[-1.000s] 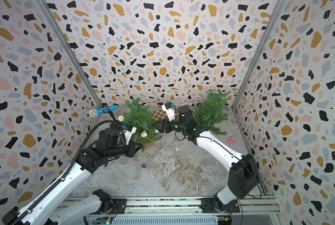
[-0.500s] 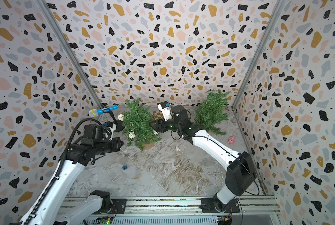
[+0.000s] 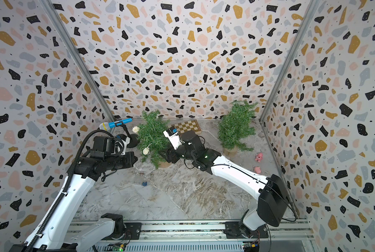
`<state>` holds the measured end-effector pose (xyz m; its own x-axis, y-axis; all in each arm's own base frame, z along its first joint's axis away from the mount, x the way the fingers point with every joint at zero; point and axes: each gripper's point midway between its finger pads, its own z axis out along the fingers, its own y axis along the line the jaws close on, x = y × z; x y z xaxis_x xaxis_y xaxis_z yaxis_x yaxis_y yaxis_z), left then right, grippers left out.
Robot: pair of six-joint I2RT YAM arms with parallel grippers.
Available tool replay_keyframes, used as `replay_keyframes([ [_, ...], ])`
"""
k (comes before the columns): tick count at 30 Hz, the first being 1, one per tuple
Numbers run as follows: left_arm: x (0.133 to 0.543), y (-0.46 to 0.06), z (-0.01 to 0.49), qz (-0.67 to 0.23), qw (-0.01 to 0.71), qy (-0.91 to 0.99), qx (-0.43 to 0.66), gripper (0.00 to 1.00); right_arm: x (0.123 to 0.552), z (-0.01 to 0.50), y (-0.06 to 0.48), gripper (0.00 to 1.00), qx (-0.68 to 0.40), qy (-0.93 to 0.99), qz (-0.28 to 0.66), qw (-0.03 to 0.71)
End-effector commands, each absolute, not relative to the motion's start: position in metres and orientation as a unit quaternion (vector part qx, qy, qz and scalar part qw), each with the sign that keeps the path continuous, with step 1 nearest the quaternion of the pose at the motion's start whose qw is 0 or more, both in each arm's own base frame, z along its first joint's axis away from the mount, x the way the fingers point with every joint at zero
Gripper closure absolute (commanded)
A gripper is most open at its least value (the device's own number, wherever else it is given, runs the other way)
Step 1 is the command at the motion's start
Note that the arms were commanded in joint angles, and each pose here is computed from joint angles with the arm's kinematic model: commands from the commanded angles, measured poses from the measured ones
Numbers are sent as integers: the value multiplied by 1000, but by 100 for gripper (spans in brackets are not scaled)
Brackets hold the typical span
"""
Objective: Wrap string light around the christmas tree
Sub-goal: Wrap the light string around the Christmas tree.
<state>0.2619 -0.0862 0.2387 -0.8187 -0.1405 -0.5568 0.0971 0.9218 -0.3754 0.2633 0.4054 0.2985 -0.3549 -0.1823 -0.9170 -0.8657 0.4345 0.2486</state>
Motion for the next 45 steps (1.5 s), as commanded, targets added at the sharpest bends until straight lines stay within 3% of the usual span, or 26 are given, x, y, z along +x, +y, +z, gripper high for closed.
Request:
replay_keyframes([
  [1, 259, -94, 244, -228, 293, 929, -12, 100, 227, 318, 421, 39, -404, 675, 400, 471],
  [5, 258, -96, 241, -235, 284, 929, -15, 100, 185, 284, 447, 35, -416, 659, 436, 450],
  [8, 260, -95, 242, -233, 287, 929, -18, 100, 178, 265, 468, 32, -411, 663, 442, 443],
  [14, 264, -95, 244, -238, 282, 929, -35, 99, 184, 232, 503, 30, -385, 666, 470, 434],
  [22, 263, -104, 242, -267, 259, 927, -49, 99, 206, 229, 523, 32, -334, 671, 475, 461],
  [28, 260, -110, 248, -288, 253, 923, -47, 98, 208, 225, 541, 47, -333, 670, 488, 449],
  [31, 259, -112, 248, -293, 250, 922, -45, 96, 209, 226, 545, 68, -327, 668, 500, 443],
  [33, 257, -113, 249, -296, 247, 922, -41, 87, 211, 227, 545, 85, -317, 668, 509, 441],
  [34, 255, -111, 249, -289, 244, 925, -40, 76, 212, 228, 545, 91, -310, 668, 515, 438],
  [35, 251, -104, 249, -270, 243, 931, -38, 65, 214, 228, 545, 95, -306, 670, 519, 434],
  [38, 244, -55, 246, -149, 263, 951, -66, 43, 220, 228, 543, 98, -291, 676, 525, 427],
  [40, 242, -30, 249, -107, 285, 947, -101, 37, 223, 230, 541, 99, -278, 678, 533, 423],
  [45, 235, -21, 228, -141, 283, 932, -174, 33, 227, 244, 539, 100, -244, 676, 559, 414],
])
